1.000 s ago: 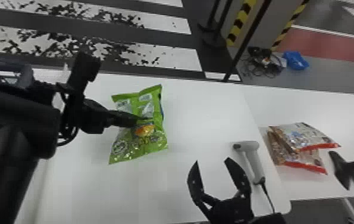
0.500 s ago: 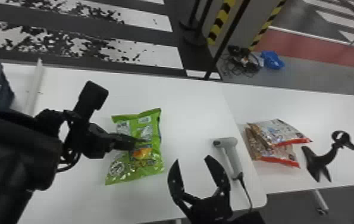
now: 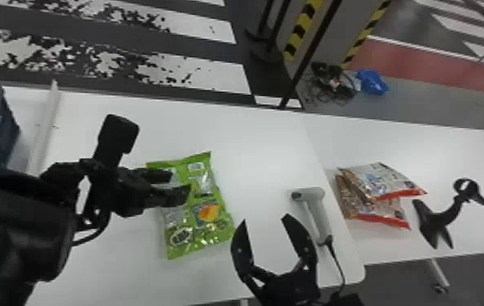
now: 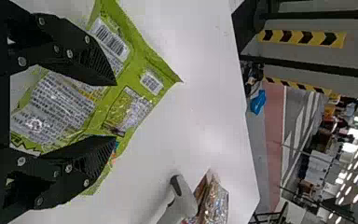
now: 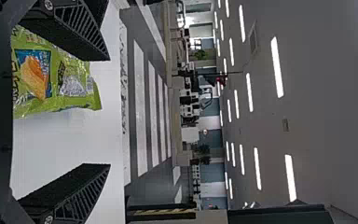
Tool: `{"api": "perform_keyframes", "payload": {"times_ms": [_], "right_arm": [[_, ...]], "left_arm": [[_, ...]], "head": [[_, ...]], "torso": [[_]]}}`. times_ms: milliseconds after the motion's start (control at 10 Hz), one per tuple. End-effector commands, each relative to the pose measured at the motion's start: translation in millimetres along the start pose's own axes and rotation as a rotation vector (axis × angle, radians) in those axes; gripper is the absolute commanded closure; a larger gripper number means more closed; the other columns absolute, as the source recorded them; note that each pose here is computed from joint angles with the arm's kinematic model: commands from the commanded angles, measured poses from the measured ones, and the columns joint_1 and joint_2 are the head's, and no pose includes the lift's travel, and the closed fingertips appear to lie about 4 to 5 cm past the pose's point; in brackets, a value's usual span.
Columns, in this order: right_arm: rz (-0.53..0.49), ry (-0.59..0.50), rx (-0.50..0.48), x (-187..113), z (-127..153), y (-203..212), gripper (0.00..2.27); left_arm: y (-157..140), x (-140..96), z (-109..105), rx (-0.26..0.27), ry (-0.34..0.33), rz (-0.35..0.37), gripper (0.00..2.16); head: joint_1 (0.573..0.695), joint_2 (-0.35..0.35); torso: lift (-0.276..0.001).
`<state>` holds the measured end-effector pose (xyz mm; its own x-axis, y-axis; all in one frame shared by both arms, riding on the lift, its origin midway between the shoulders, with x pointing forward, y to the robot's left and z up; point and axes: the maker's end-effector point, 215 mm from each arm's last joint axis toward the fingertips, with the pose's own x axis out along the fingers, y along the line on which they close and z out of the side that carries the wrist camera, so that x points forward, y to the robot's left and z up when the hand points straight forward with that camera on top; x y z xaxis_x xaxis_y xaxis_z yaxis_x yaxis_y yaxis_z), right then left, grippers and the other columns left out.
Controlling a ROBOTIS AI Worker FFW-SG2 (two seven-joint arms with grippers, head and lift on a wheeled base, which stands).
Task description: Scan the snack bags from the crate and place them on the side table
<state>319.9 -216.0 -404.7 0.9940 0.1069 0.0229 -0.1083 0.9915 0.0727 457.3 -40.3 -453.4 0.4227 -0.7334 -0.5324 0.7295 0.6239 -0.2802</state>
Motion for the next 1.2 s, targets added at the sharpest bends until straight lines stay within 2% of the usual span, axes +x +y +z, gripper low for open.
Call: {"api": "perform_keyframes", "payload": {"times_ms": [0,200,400,500,700,800,900,1000,1100], "right_arm": [[0.000,0.003,-0.002,-2,0,-1,0.06],[0.001,0.001,-0.001,-2,1,0,0.06],[0.007,-0.006,-0.001,0,5,2,0.06],[0.012,-0.005,0.000,0,5,4,0.07],[0.031,-0.002,0.002,4,6,11,0.07],[0.049,0.006,0.006,5,4,19,0.08],[0.065,0.014,0.005,7,2,25,0.09],[0.082,0.016,0.006,8,2,32,0.13],[0.100,0.024,0.005,10,2,39,0.21]], "left_arm": [[10,-14,12,-0.038,-0.059,0.010,0.03],[26,-49,33,-0.050,-0.144,0.061,0.03],[50,-112,57,-0.052,-0.281,0.151,0.03],[71,-154,67,-0.037,-0.366,0.207,0.04],[122,-254,62,-0.019,-0.508,0.330,0.04],[137,-299,54,-0.010,-0.564,0.384,0.04],[144,-335,42,0.002,-0.596,0.417,0.04],[147,-372,35,0.036,-0.639,0.452,0.04],[145,-405,31,0.089,-0.690,0.495,0.04]], "head": [[0.695,-0.350],[0.695,-0.340],[0.695,-0.290],[0.695,-0.254],[0.695,-0.167],[0.695,-0.086],[0.695,0.000],[0.695,0.085],[0.695,0.123]], "torso": [[-0.094],[-0.094],[-0.094],[-0.094],[-0.094],[-0.094],[-0.094],[-0.094],[-0.094]]}}
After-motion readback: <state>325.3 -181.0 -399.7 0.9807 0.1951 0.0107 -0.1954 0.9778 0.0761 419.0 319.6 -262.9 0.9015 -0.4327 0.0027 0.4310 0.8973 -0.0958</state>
